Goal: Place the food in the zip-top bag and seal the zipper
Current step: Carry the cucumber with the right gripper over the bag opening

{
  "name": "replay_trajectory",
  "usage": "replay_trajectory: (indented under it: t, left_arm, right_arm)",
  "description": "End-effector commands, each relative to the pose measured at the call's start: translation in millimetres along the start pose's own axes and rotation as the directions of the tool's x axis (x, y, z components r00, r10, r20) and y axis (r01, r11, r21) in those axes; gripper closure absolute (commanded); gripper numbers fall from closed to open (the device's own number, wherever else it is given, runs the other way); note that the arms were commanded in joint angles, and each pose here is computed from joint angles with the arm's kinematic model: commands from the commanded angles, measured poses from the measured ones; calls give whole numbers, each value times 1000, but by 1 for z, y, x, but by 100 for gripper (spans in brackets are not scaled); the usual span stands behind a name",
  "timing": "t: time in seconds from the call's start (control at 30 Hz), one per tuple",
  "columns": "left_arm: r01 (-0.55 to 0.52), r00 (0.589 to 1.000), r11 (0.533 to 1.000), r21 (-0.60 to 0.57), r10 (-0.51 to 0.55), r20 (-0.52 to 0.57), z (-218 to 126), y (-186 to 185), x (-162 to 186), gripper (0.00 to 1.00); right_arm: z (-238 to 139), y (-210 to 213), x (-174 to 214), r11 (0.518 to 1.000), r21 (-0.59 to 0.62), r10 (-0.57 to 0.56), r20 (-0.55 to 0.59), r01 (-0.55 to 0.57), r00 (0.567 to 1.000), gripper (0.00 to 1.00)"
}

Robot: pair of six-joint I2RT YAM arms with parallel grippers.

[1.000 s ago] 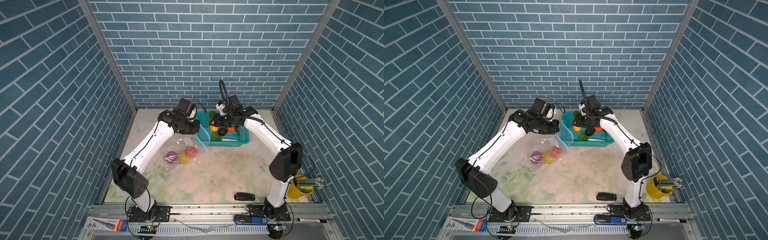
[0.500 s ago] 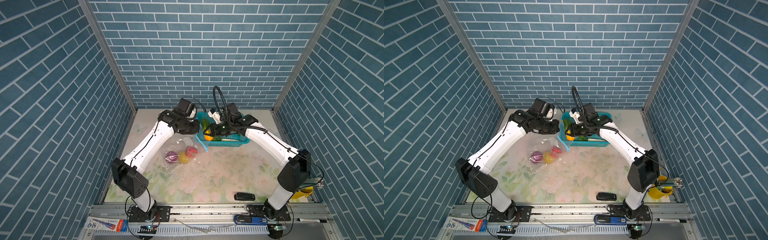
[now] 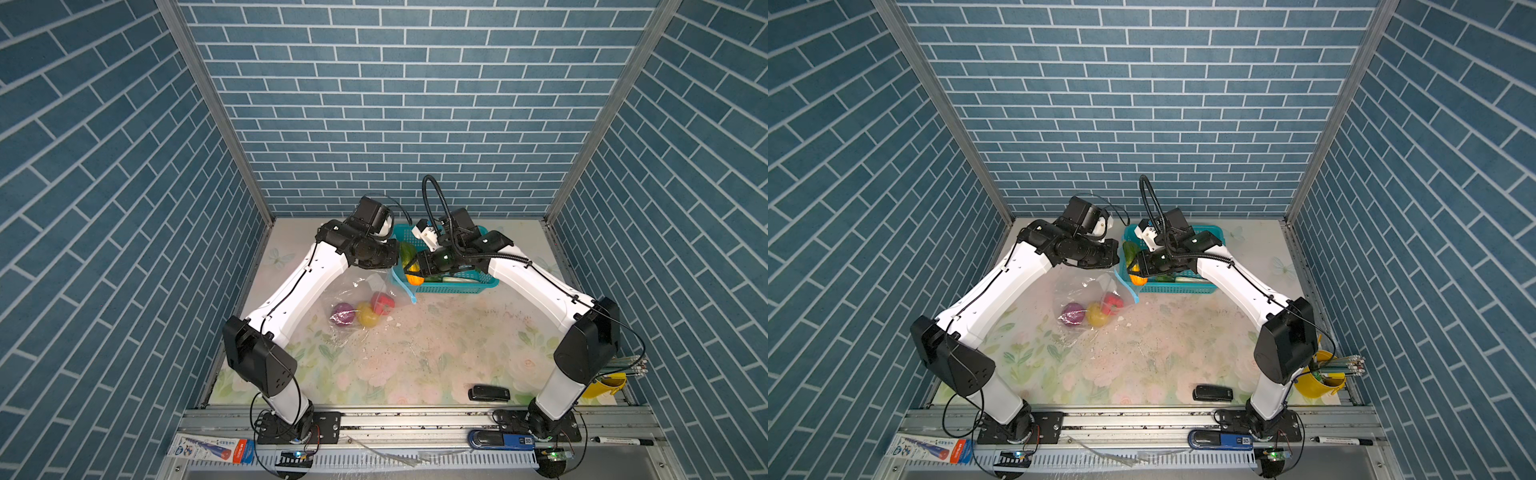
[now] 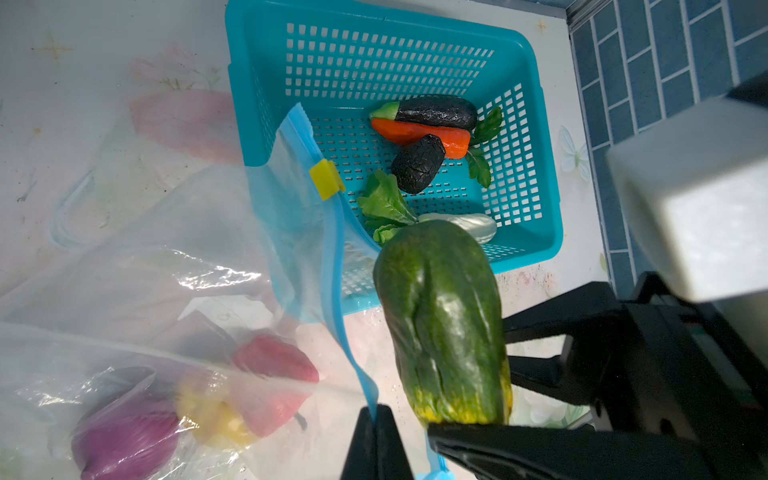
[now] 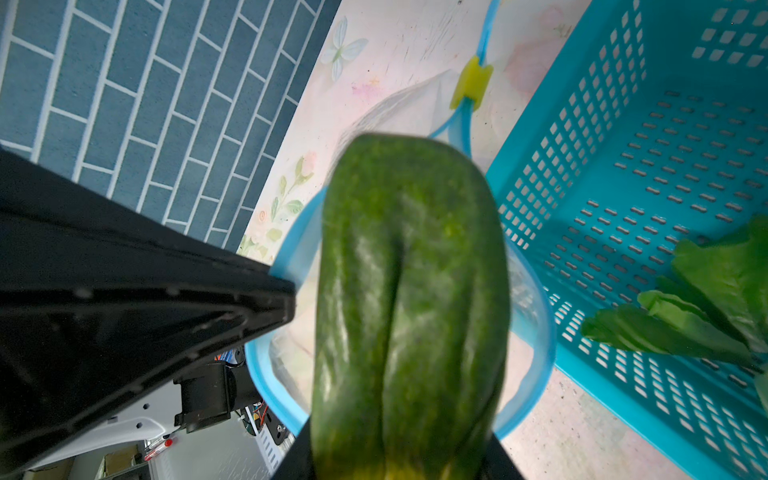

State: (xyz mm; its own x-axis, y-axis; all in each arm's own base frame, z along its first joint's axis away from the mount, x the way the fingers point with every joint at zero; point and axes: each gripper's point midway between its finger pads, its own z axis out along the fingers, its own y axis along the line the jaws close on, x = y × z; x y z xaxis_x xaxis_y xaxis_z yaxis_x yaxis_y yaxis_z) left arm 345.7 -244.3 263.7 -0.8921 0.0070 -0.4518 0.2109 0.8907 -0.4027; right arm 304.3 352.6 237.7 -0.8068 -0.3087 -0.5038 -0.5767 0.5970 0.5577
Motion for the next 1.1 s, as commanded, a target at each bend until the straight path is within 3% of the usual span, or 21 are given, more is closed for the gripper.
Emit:
replay_trajectory:
  t: [0.0, 0.8, 1.07]
  left_arm:
    - [4, 1000, 1000, 17, -5, 16, -4, -3, -6, 100]
    - [17, 1000, 999, 38, -18, 16, -1, -6, -6, 100]
    - [16, 1000, 999, 51, -17, 12, -1, -8, -5, 100]
  right_arm:
    - [12, -4, 15, 1000, -12, -25, -59, 25, 998, 59]
    - [31, -14, 30, 1000, 11, -28, -130, 30, 991, 57]
    - [35, -18, 33, 999, 35, -21, -138, 26, 990, 52]
